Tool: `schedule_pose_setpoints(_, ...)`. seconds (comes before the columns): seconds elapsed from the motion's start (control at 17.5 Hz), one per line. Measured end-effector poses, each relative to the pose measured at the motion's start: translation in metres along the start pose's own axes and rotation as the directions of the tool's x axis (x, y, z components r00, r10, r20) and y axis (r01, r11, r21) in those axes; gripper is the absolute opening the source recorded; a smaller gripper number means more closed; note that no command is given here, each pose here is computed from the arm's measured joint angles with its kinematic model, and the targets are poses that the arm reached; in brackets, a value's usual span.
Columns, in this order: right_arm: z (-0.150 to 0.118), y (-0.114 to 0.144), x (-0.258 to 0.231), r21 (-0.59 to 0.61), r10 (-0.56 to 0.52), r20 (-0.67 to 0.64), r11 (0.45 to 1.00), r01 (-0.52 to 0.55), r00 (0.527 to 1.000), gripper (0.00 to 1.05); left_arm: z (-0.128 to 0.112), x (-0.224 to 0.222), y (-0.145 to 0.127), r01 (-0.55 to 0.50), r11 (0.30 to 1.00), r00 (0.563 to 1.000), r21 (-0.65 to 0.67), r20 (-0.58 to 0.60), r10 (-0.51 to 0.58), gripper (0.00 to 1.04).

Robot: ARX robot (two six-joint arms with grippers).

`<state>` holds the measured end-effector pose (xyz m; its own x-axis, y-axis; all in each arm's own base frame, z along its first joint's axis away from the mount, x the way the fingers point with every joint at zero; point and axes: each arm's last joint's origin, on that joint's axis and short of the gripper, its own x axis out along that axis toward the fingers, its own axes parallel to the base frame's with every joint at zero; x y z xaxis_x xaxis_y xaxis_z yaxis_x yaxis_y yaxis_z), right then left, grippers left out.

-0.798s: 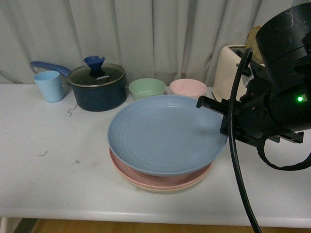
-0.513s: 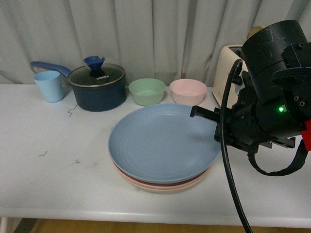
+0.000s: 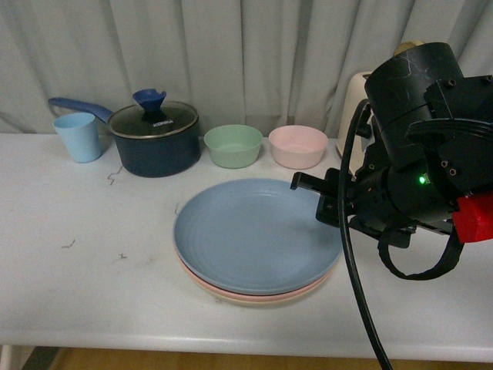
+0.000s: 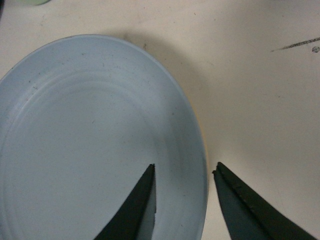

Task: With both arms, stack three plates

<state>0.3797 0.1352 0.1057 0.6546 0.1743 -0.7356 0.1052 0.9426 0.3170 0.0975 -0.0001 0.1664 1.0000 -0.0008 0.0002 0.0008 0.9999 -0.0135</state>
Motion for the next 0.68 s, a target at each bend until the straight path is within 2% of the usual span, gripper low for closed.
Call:
schedule_pose_setpoints(0.06,0.0,-0.003,-0.007,0.008,0.01,0.019,1.0,-0.01,1.0,0.54,0.0,0.0,0.0,0.0,1.0,1.0,0.0,0.0,0.0,0.98)
schedule_pose_setpoints(0.17,0.002,-0.006,-0.025,0.01,0.047,0.05,0.999,-0.047,0.998,0.76,0.0,0.0,0.0,0.0,1.0,1.0,0.0,0.0,0.0,0.98)
schedule_pose_setpoints(0.23,0.008,-0.003,-0.028,-0.007,0.069,0.133,0.998,-0.069,0.989,0.86,0.0,0.0,0.0,0.0,1.0,1.0,0.0,0.0,0.0,0.98)
schedule_pose_setpoints(0.29,0.005,-0.01,-0.025,-0.086,0.07,0.391,0.996,-0.039,0.918,0.76,0.0,0.0,0.0,0.001,1.0,1.0,0.0,0.0,-0.001,0.98)
schedule_pose_setpoints(0.34,-0.01,-0.027,-0.03,-0.143,0.041,0.498,0.989,0.036,0.866,0.67,0.0,0.0,0.0,0.0,1.0,1.0,0.0,0.0,0.0,0.98)
schedule_pose_setpoints(0.46,-0.034,-0.057,-0.052,-0.232,0.039,0.59,0.965,0.123,0.807,0.51,0.0,0.0,0.0,-0.004,1.0,1.0,0.0,0.0,0.004,0.98)
schedule_pose_setpoints(0.63,-0.019,-0.072,-0.113,-0.236,0.098,0.783,0.961,0.148,0.615,0.25,0.0,0.0,0.0,-0.001,1.0,1.0,0.0,0.0,0.001,0.98)
schedule_pose_setpoints(0.68,-0.026,-0.078,-0.127,-0.255,0.114,0.783,0.955,0.149,0.611,0.13,0.0,0.0,0.0,-0.001,1.0,1.0,0.0,0.0,0.001,0.98)
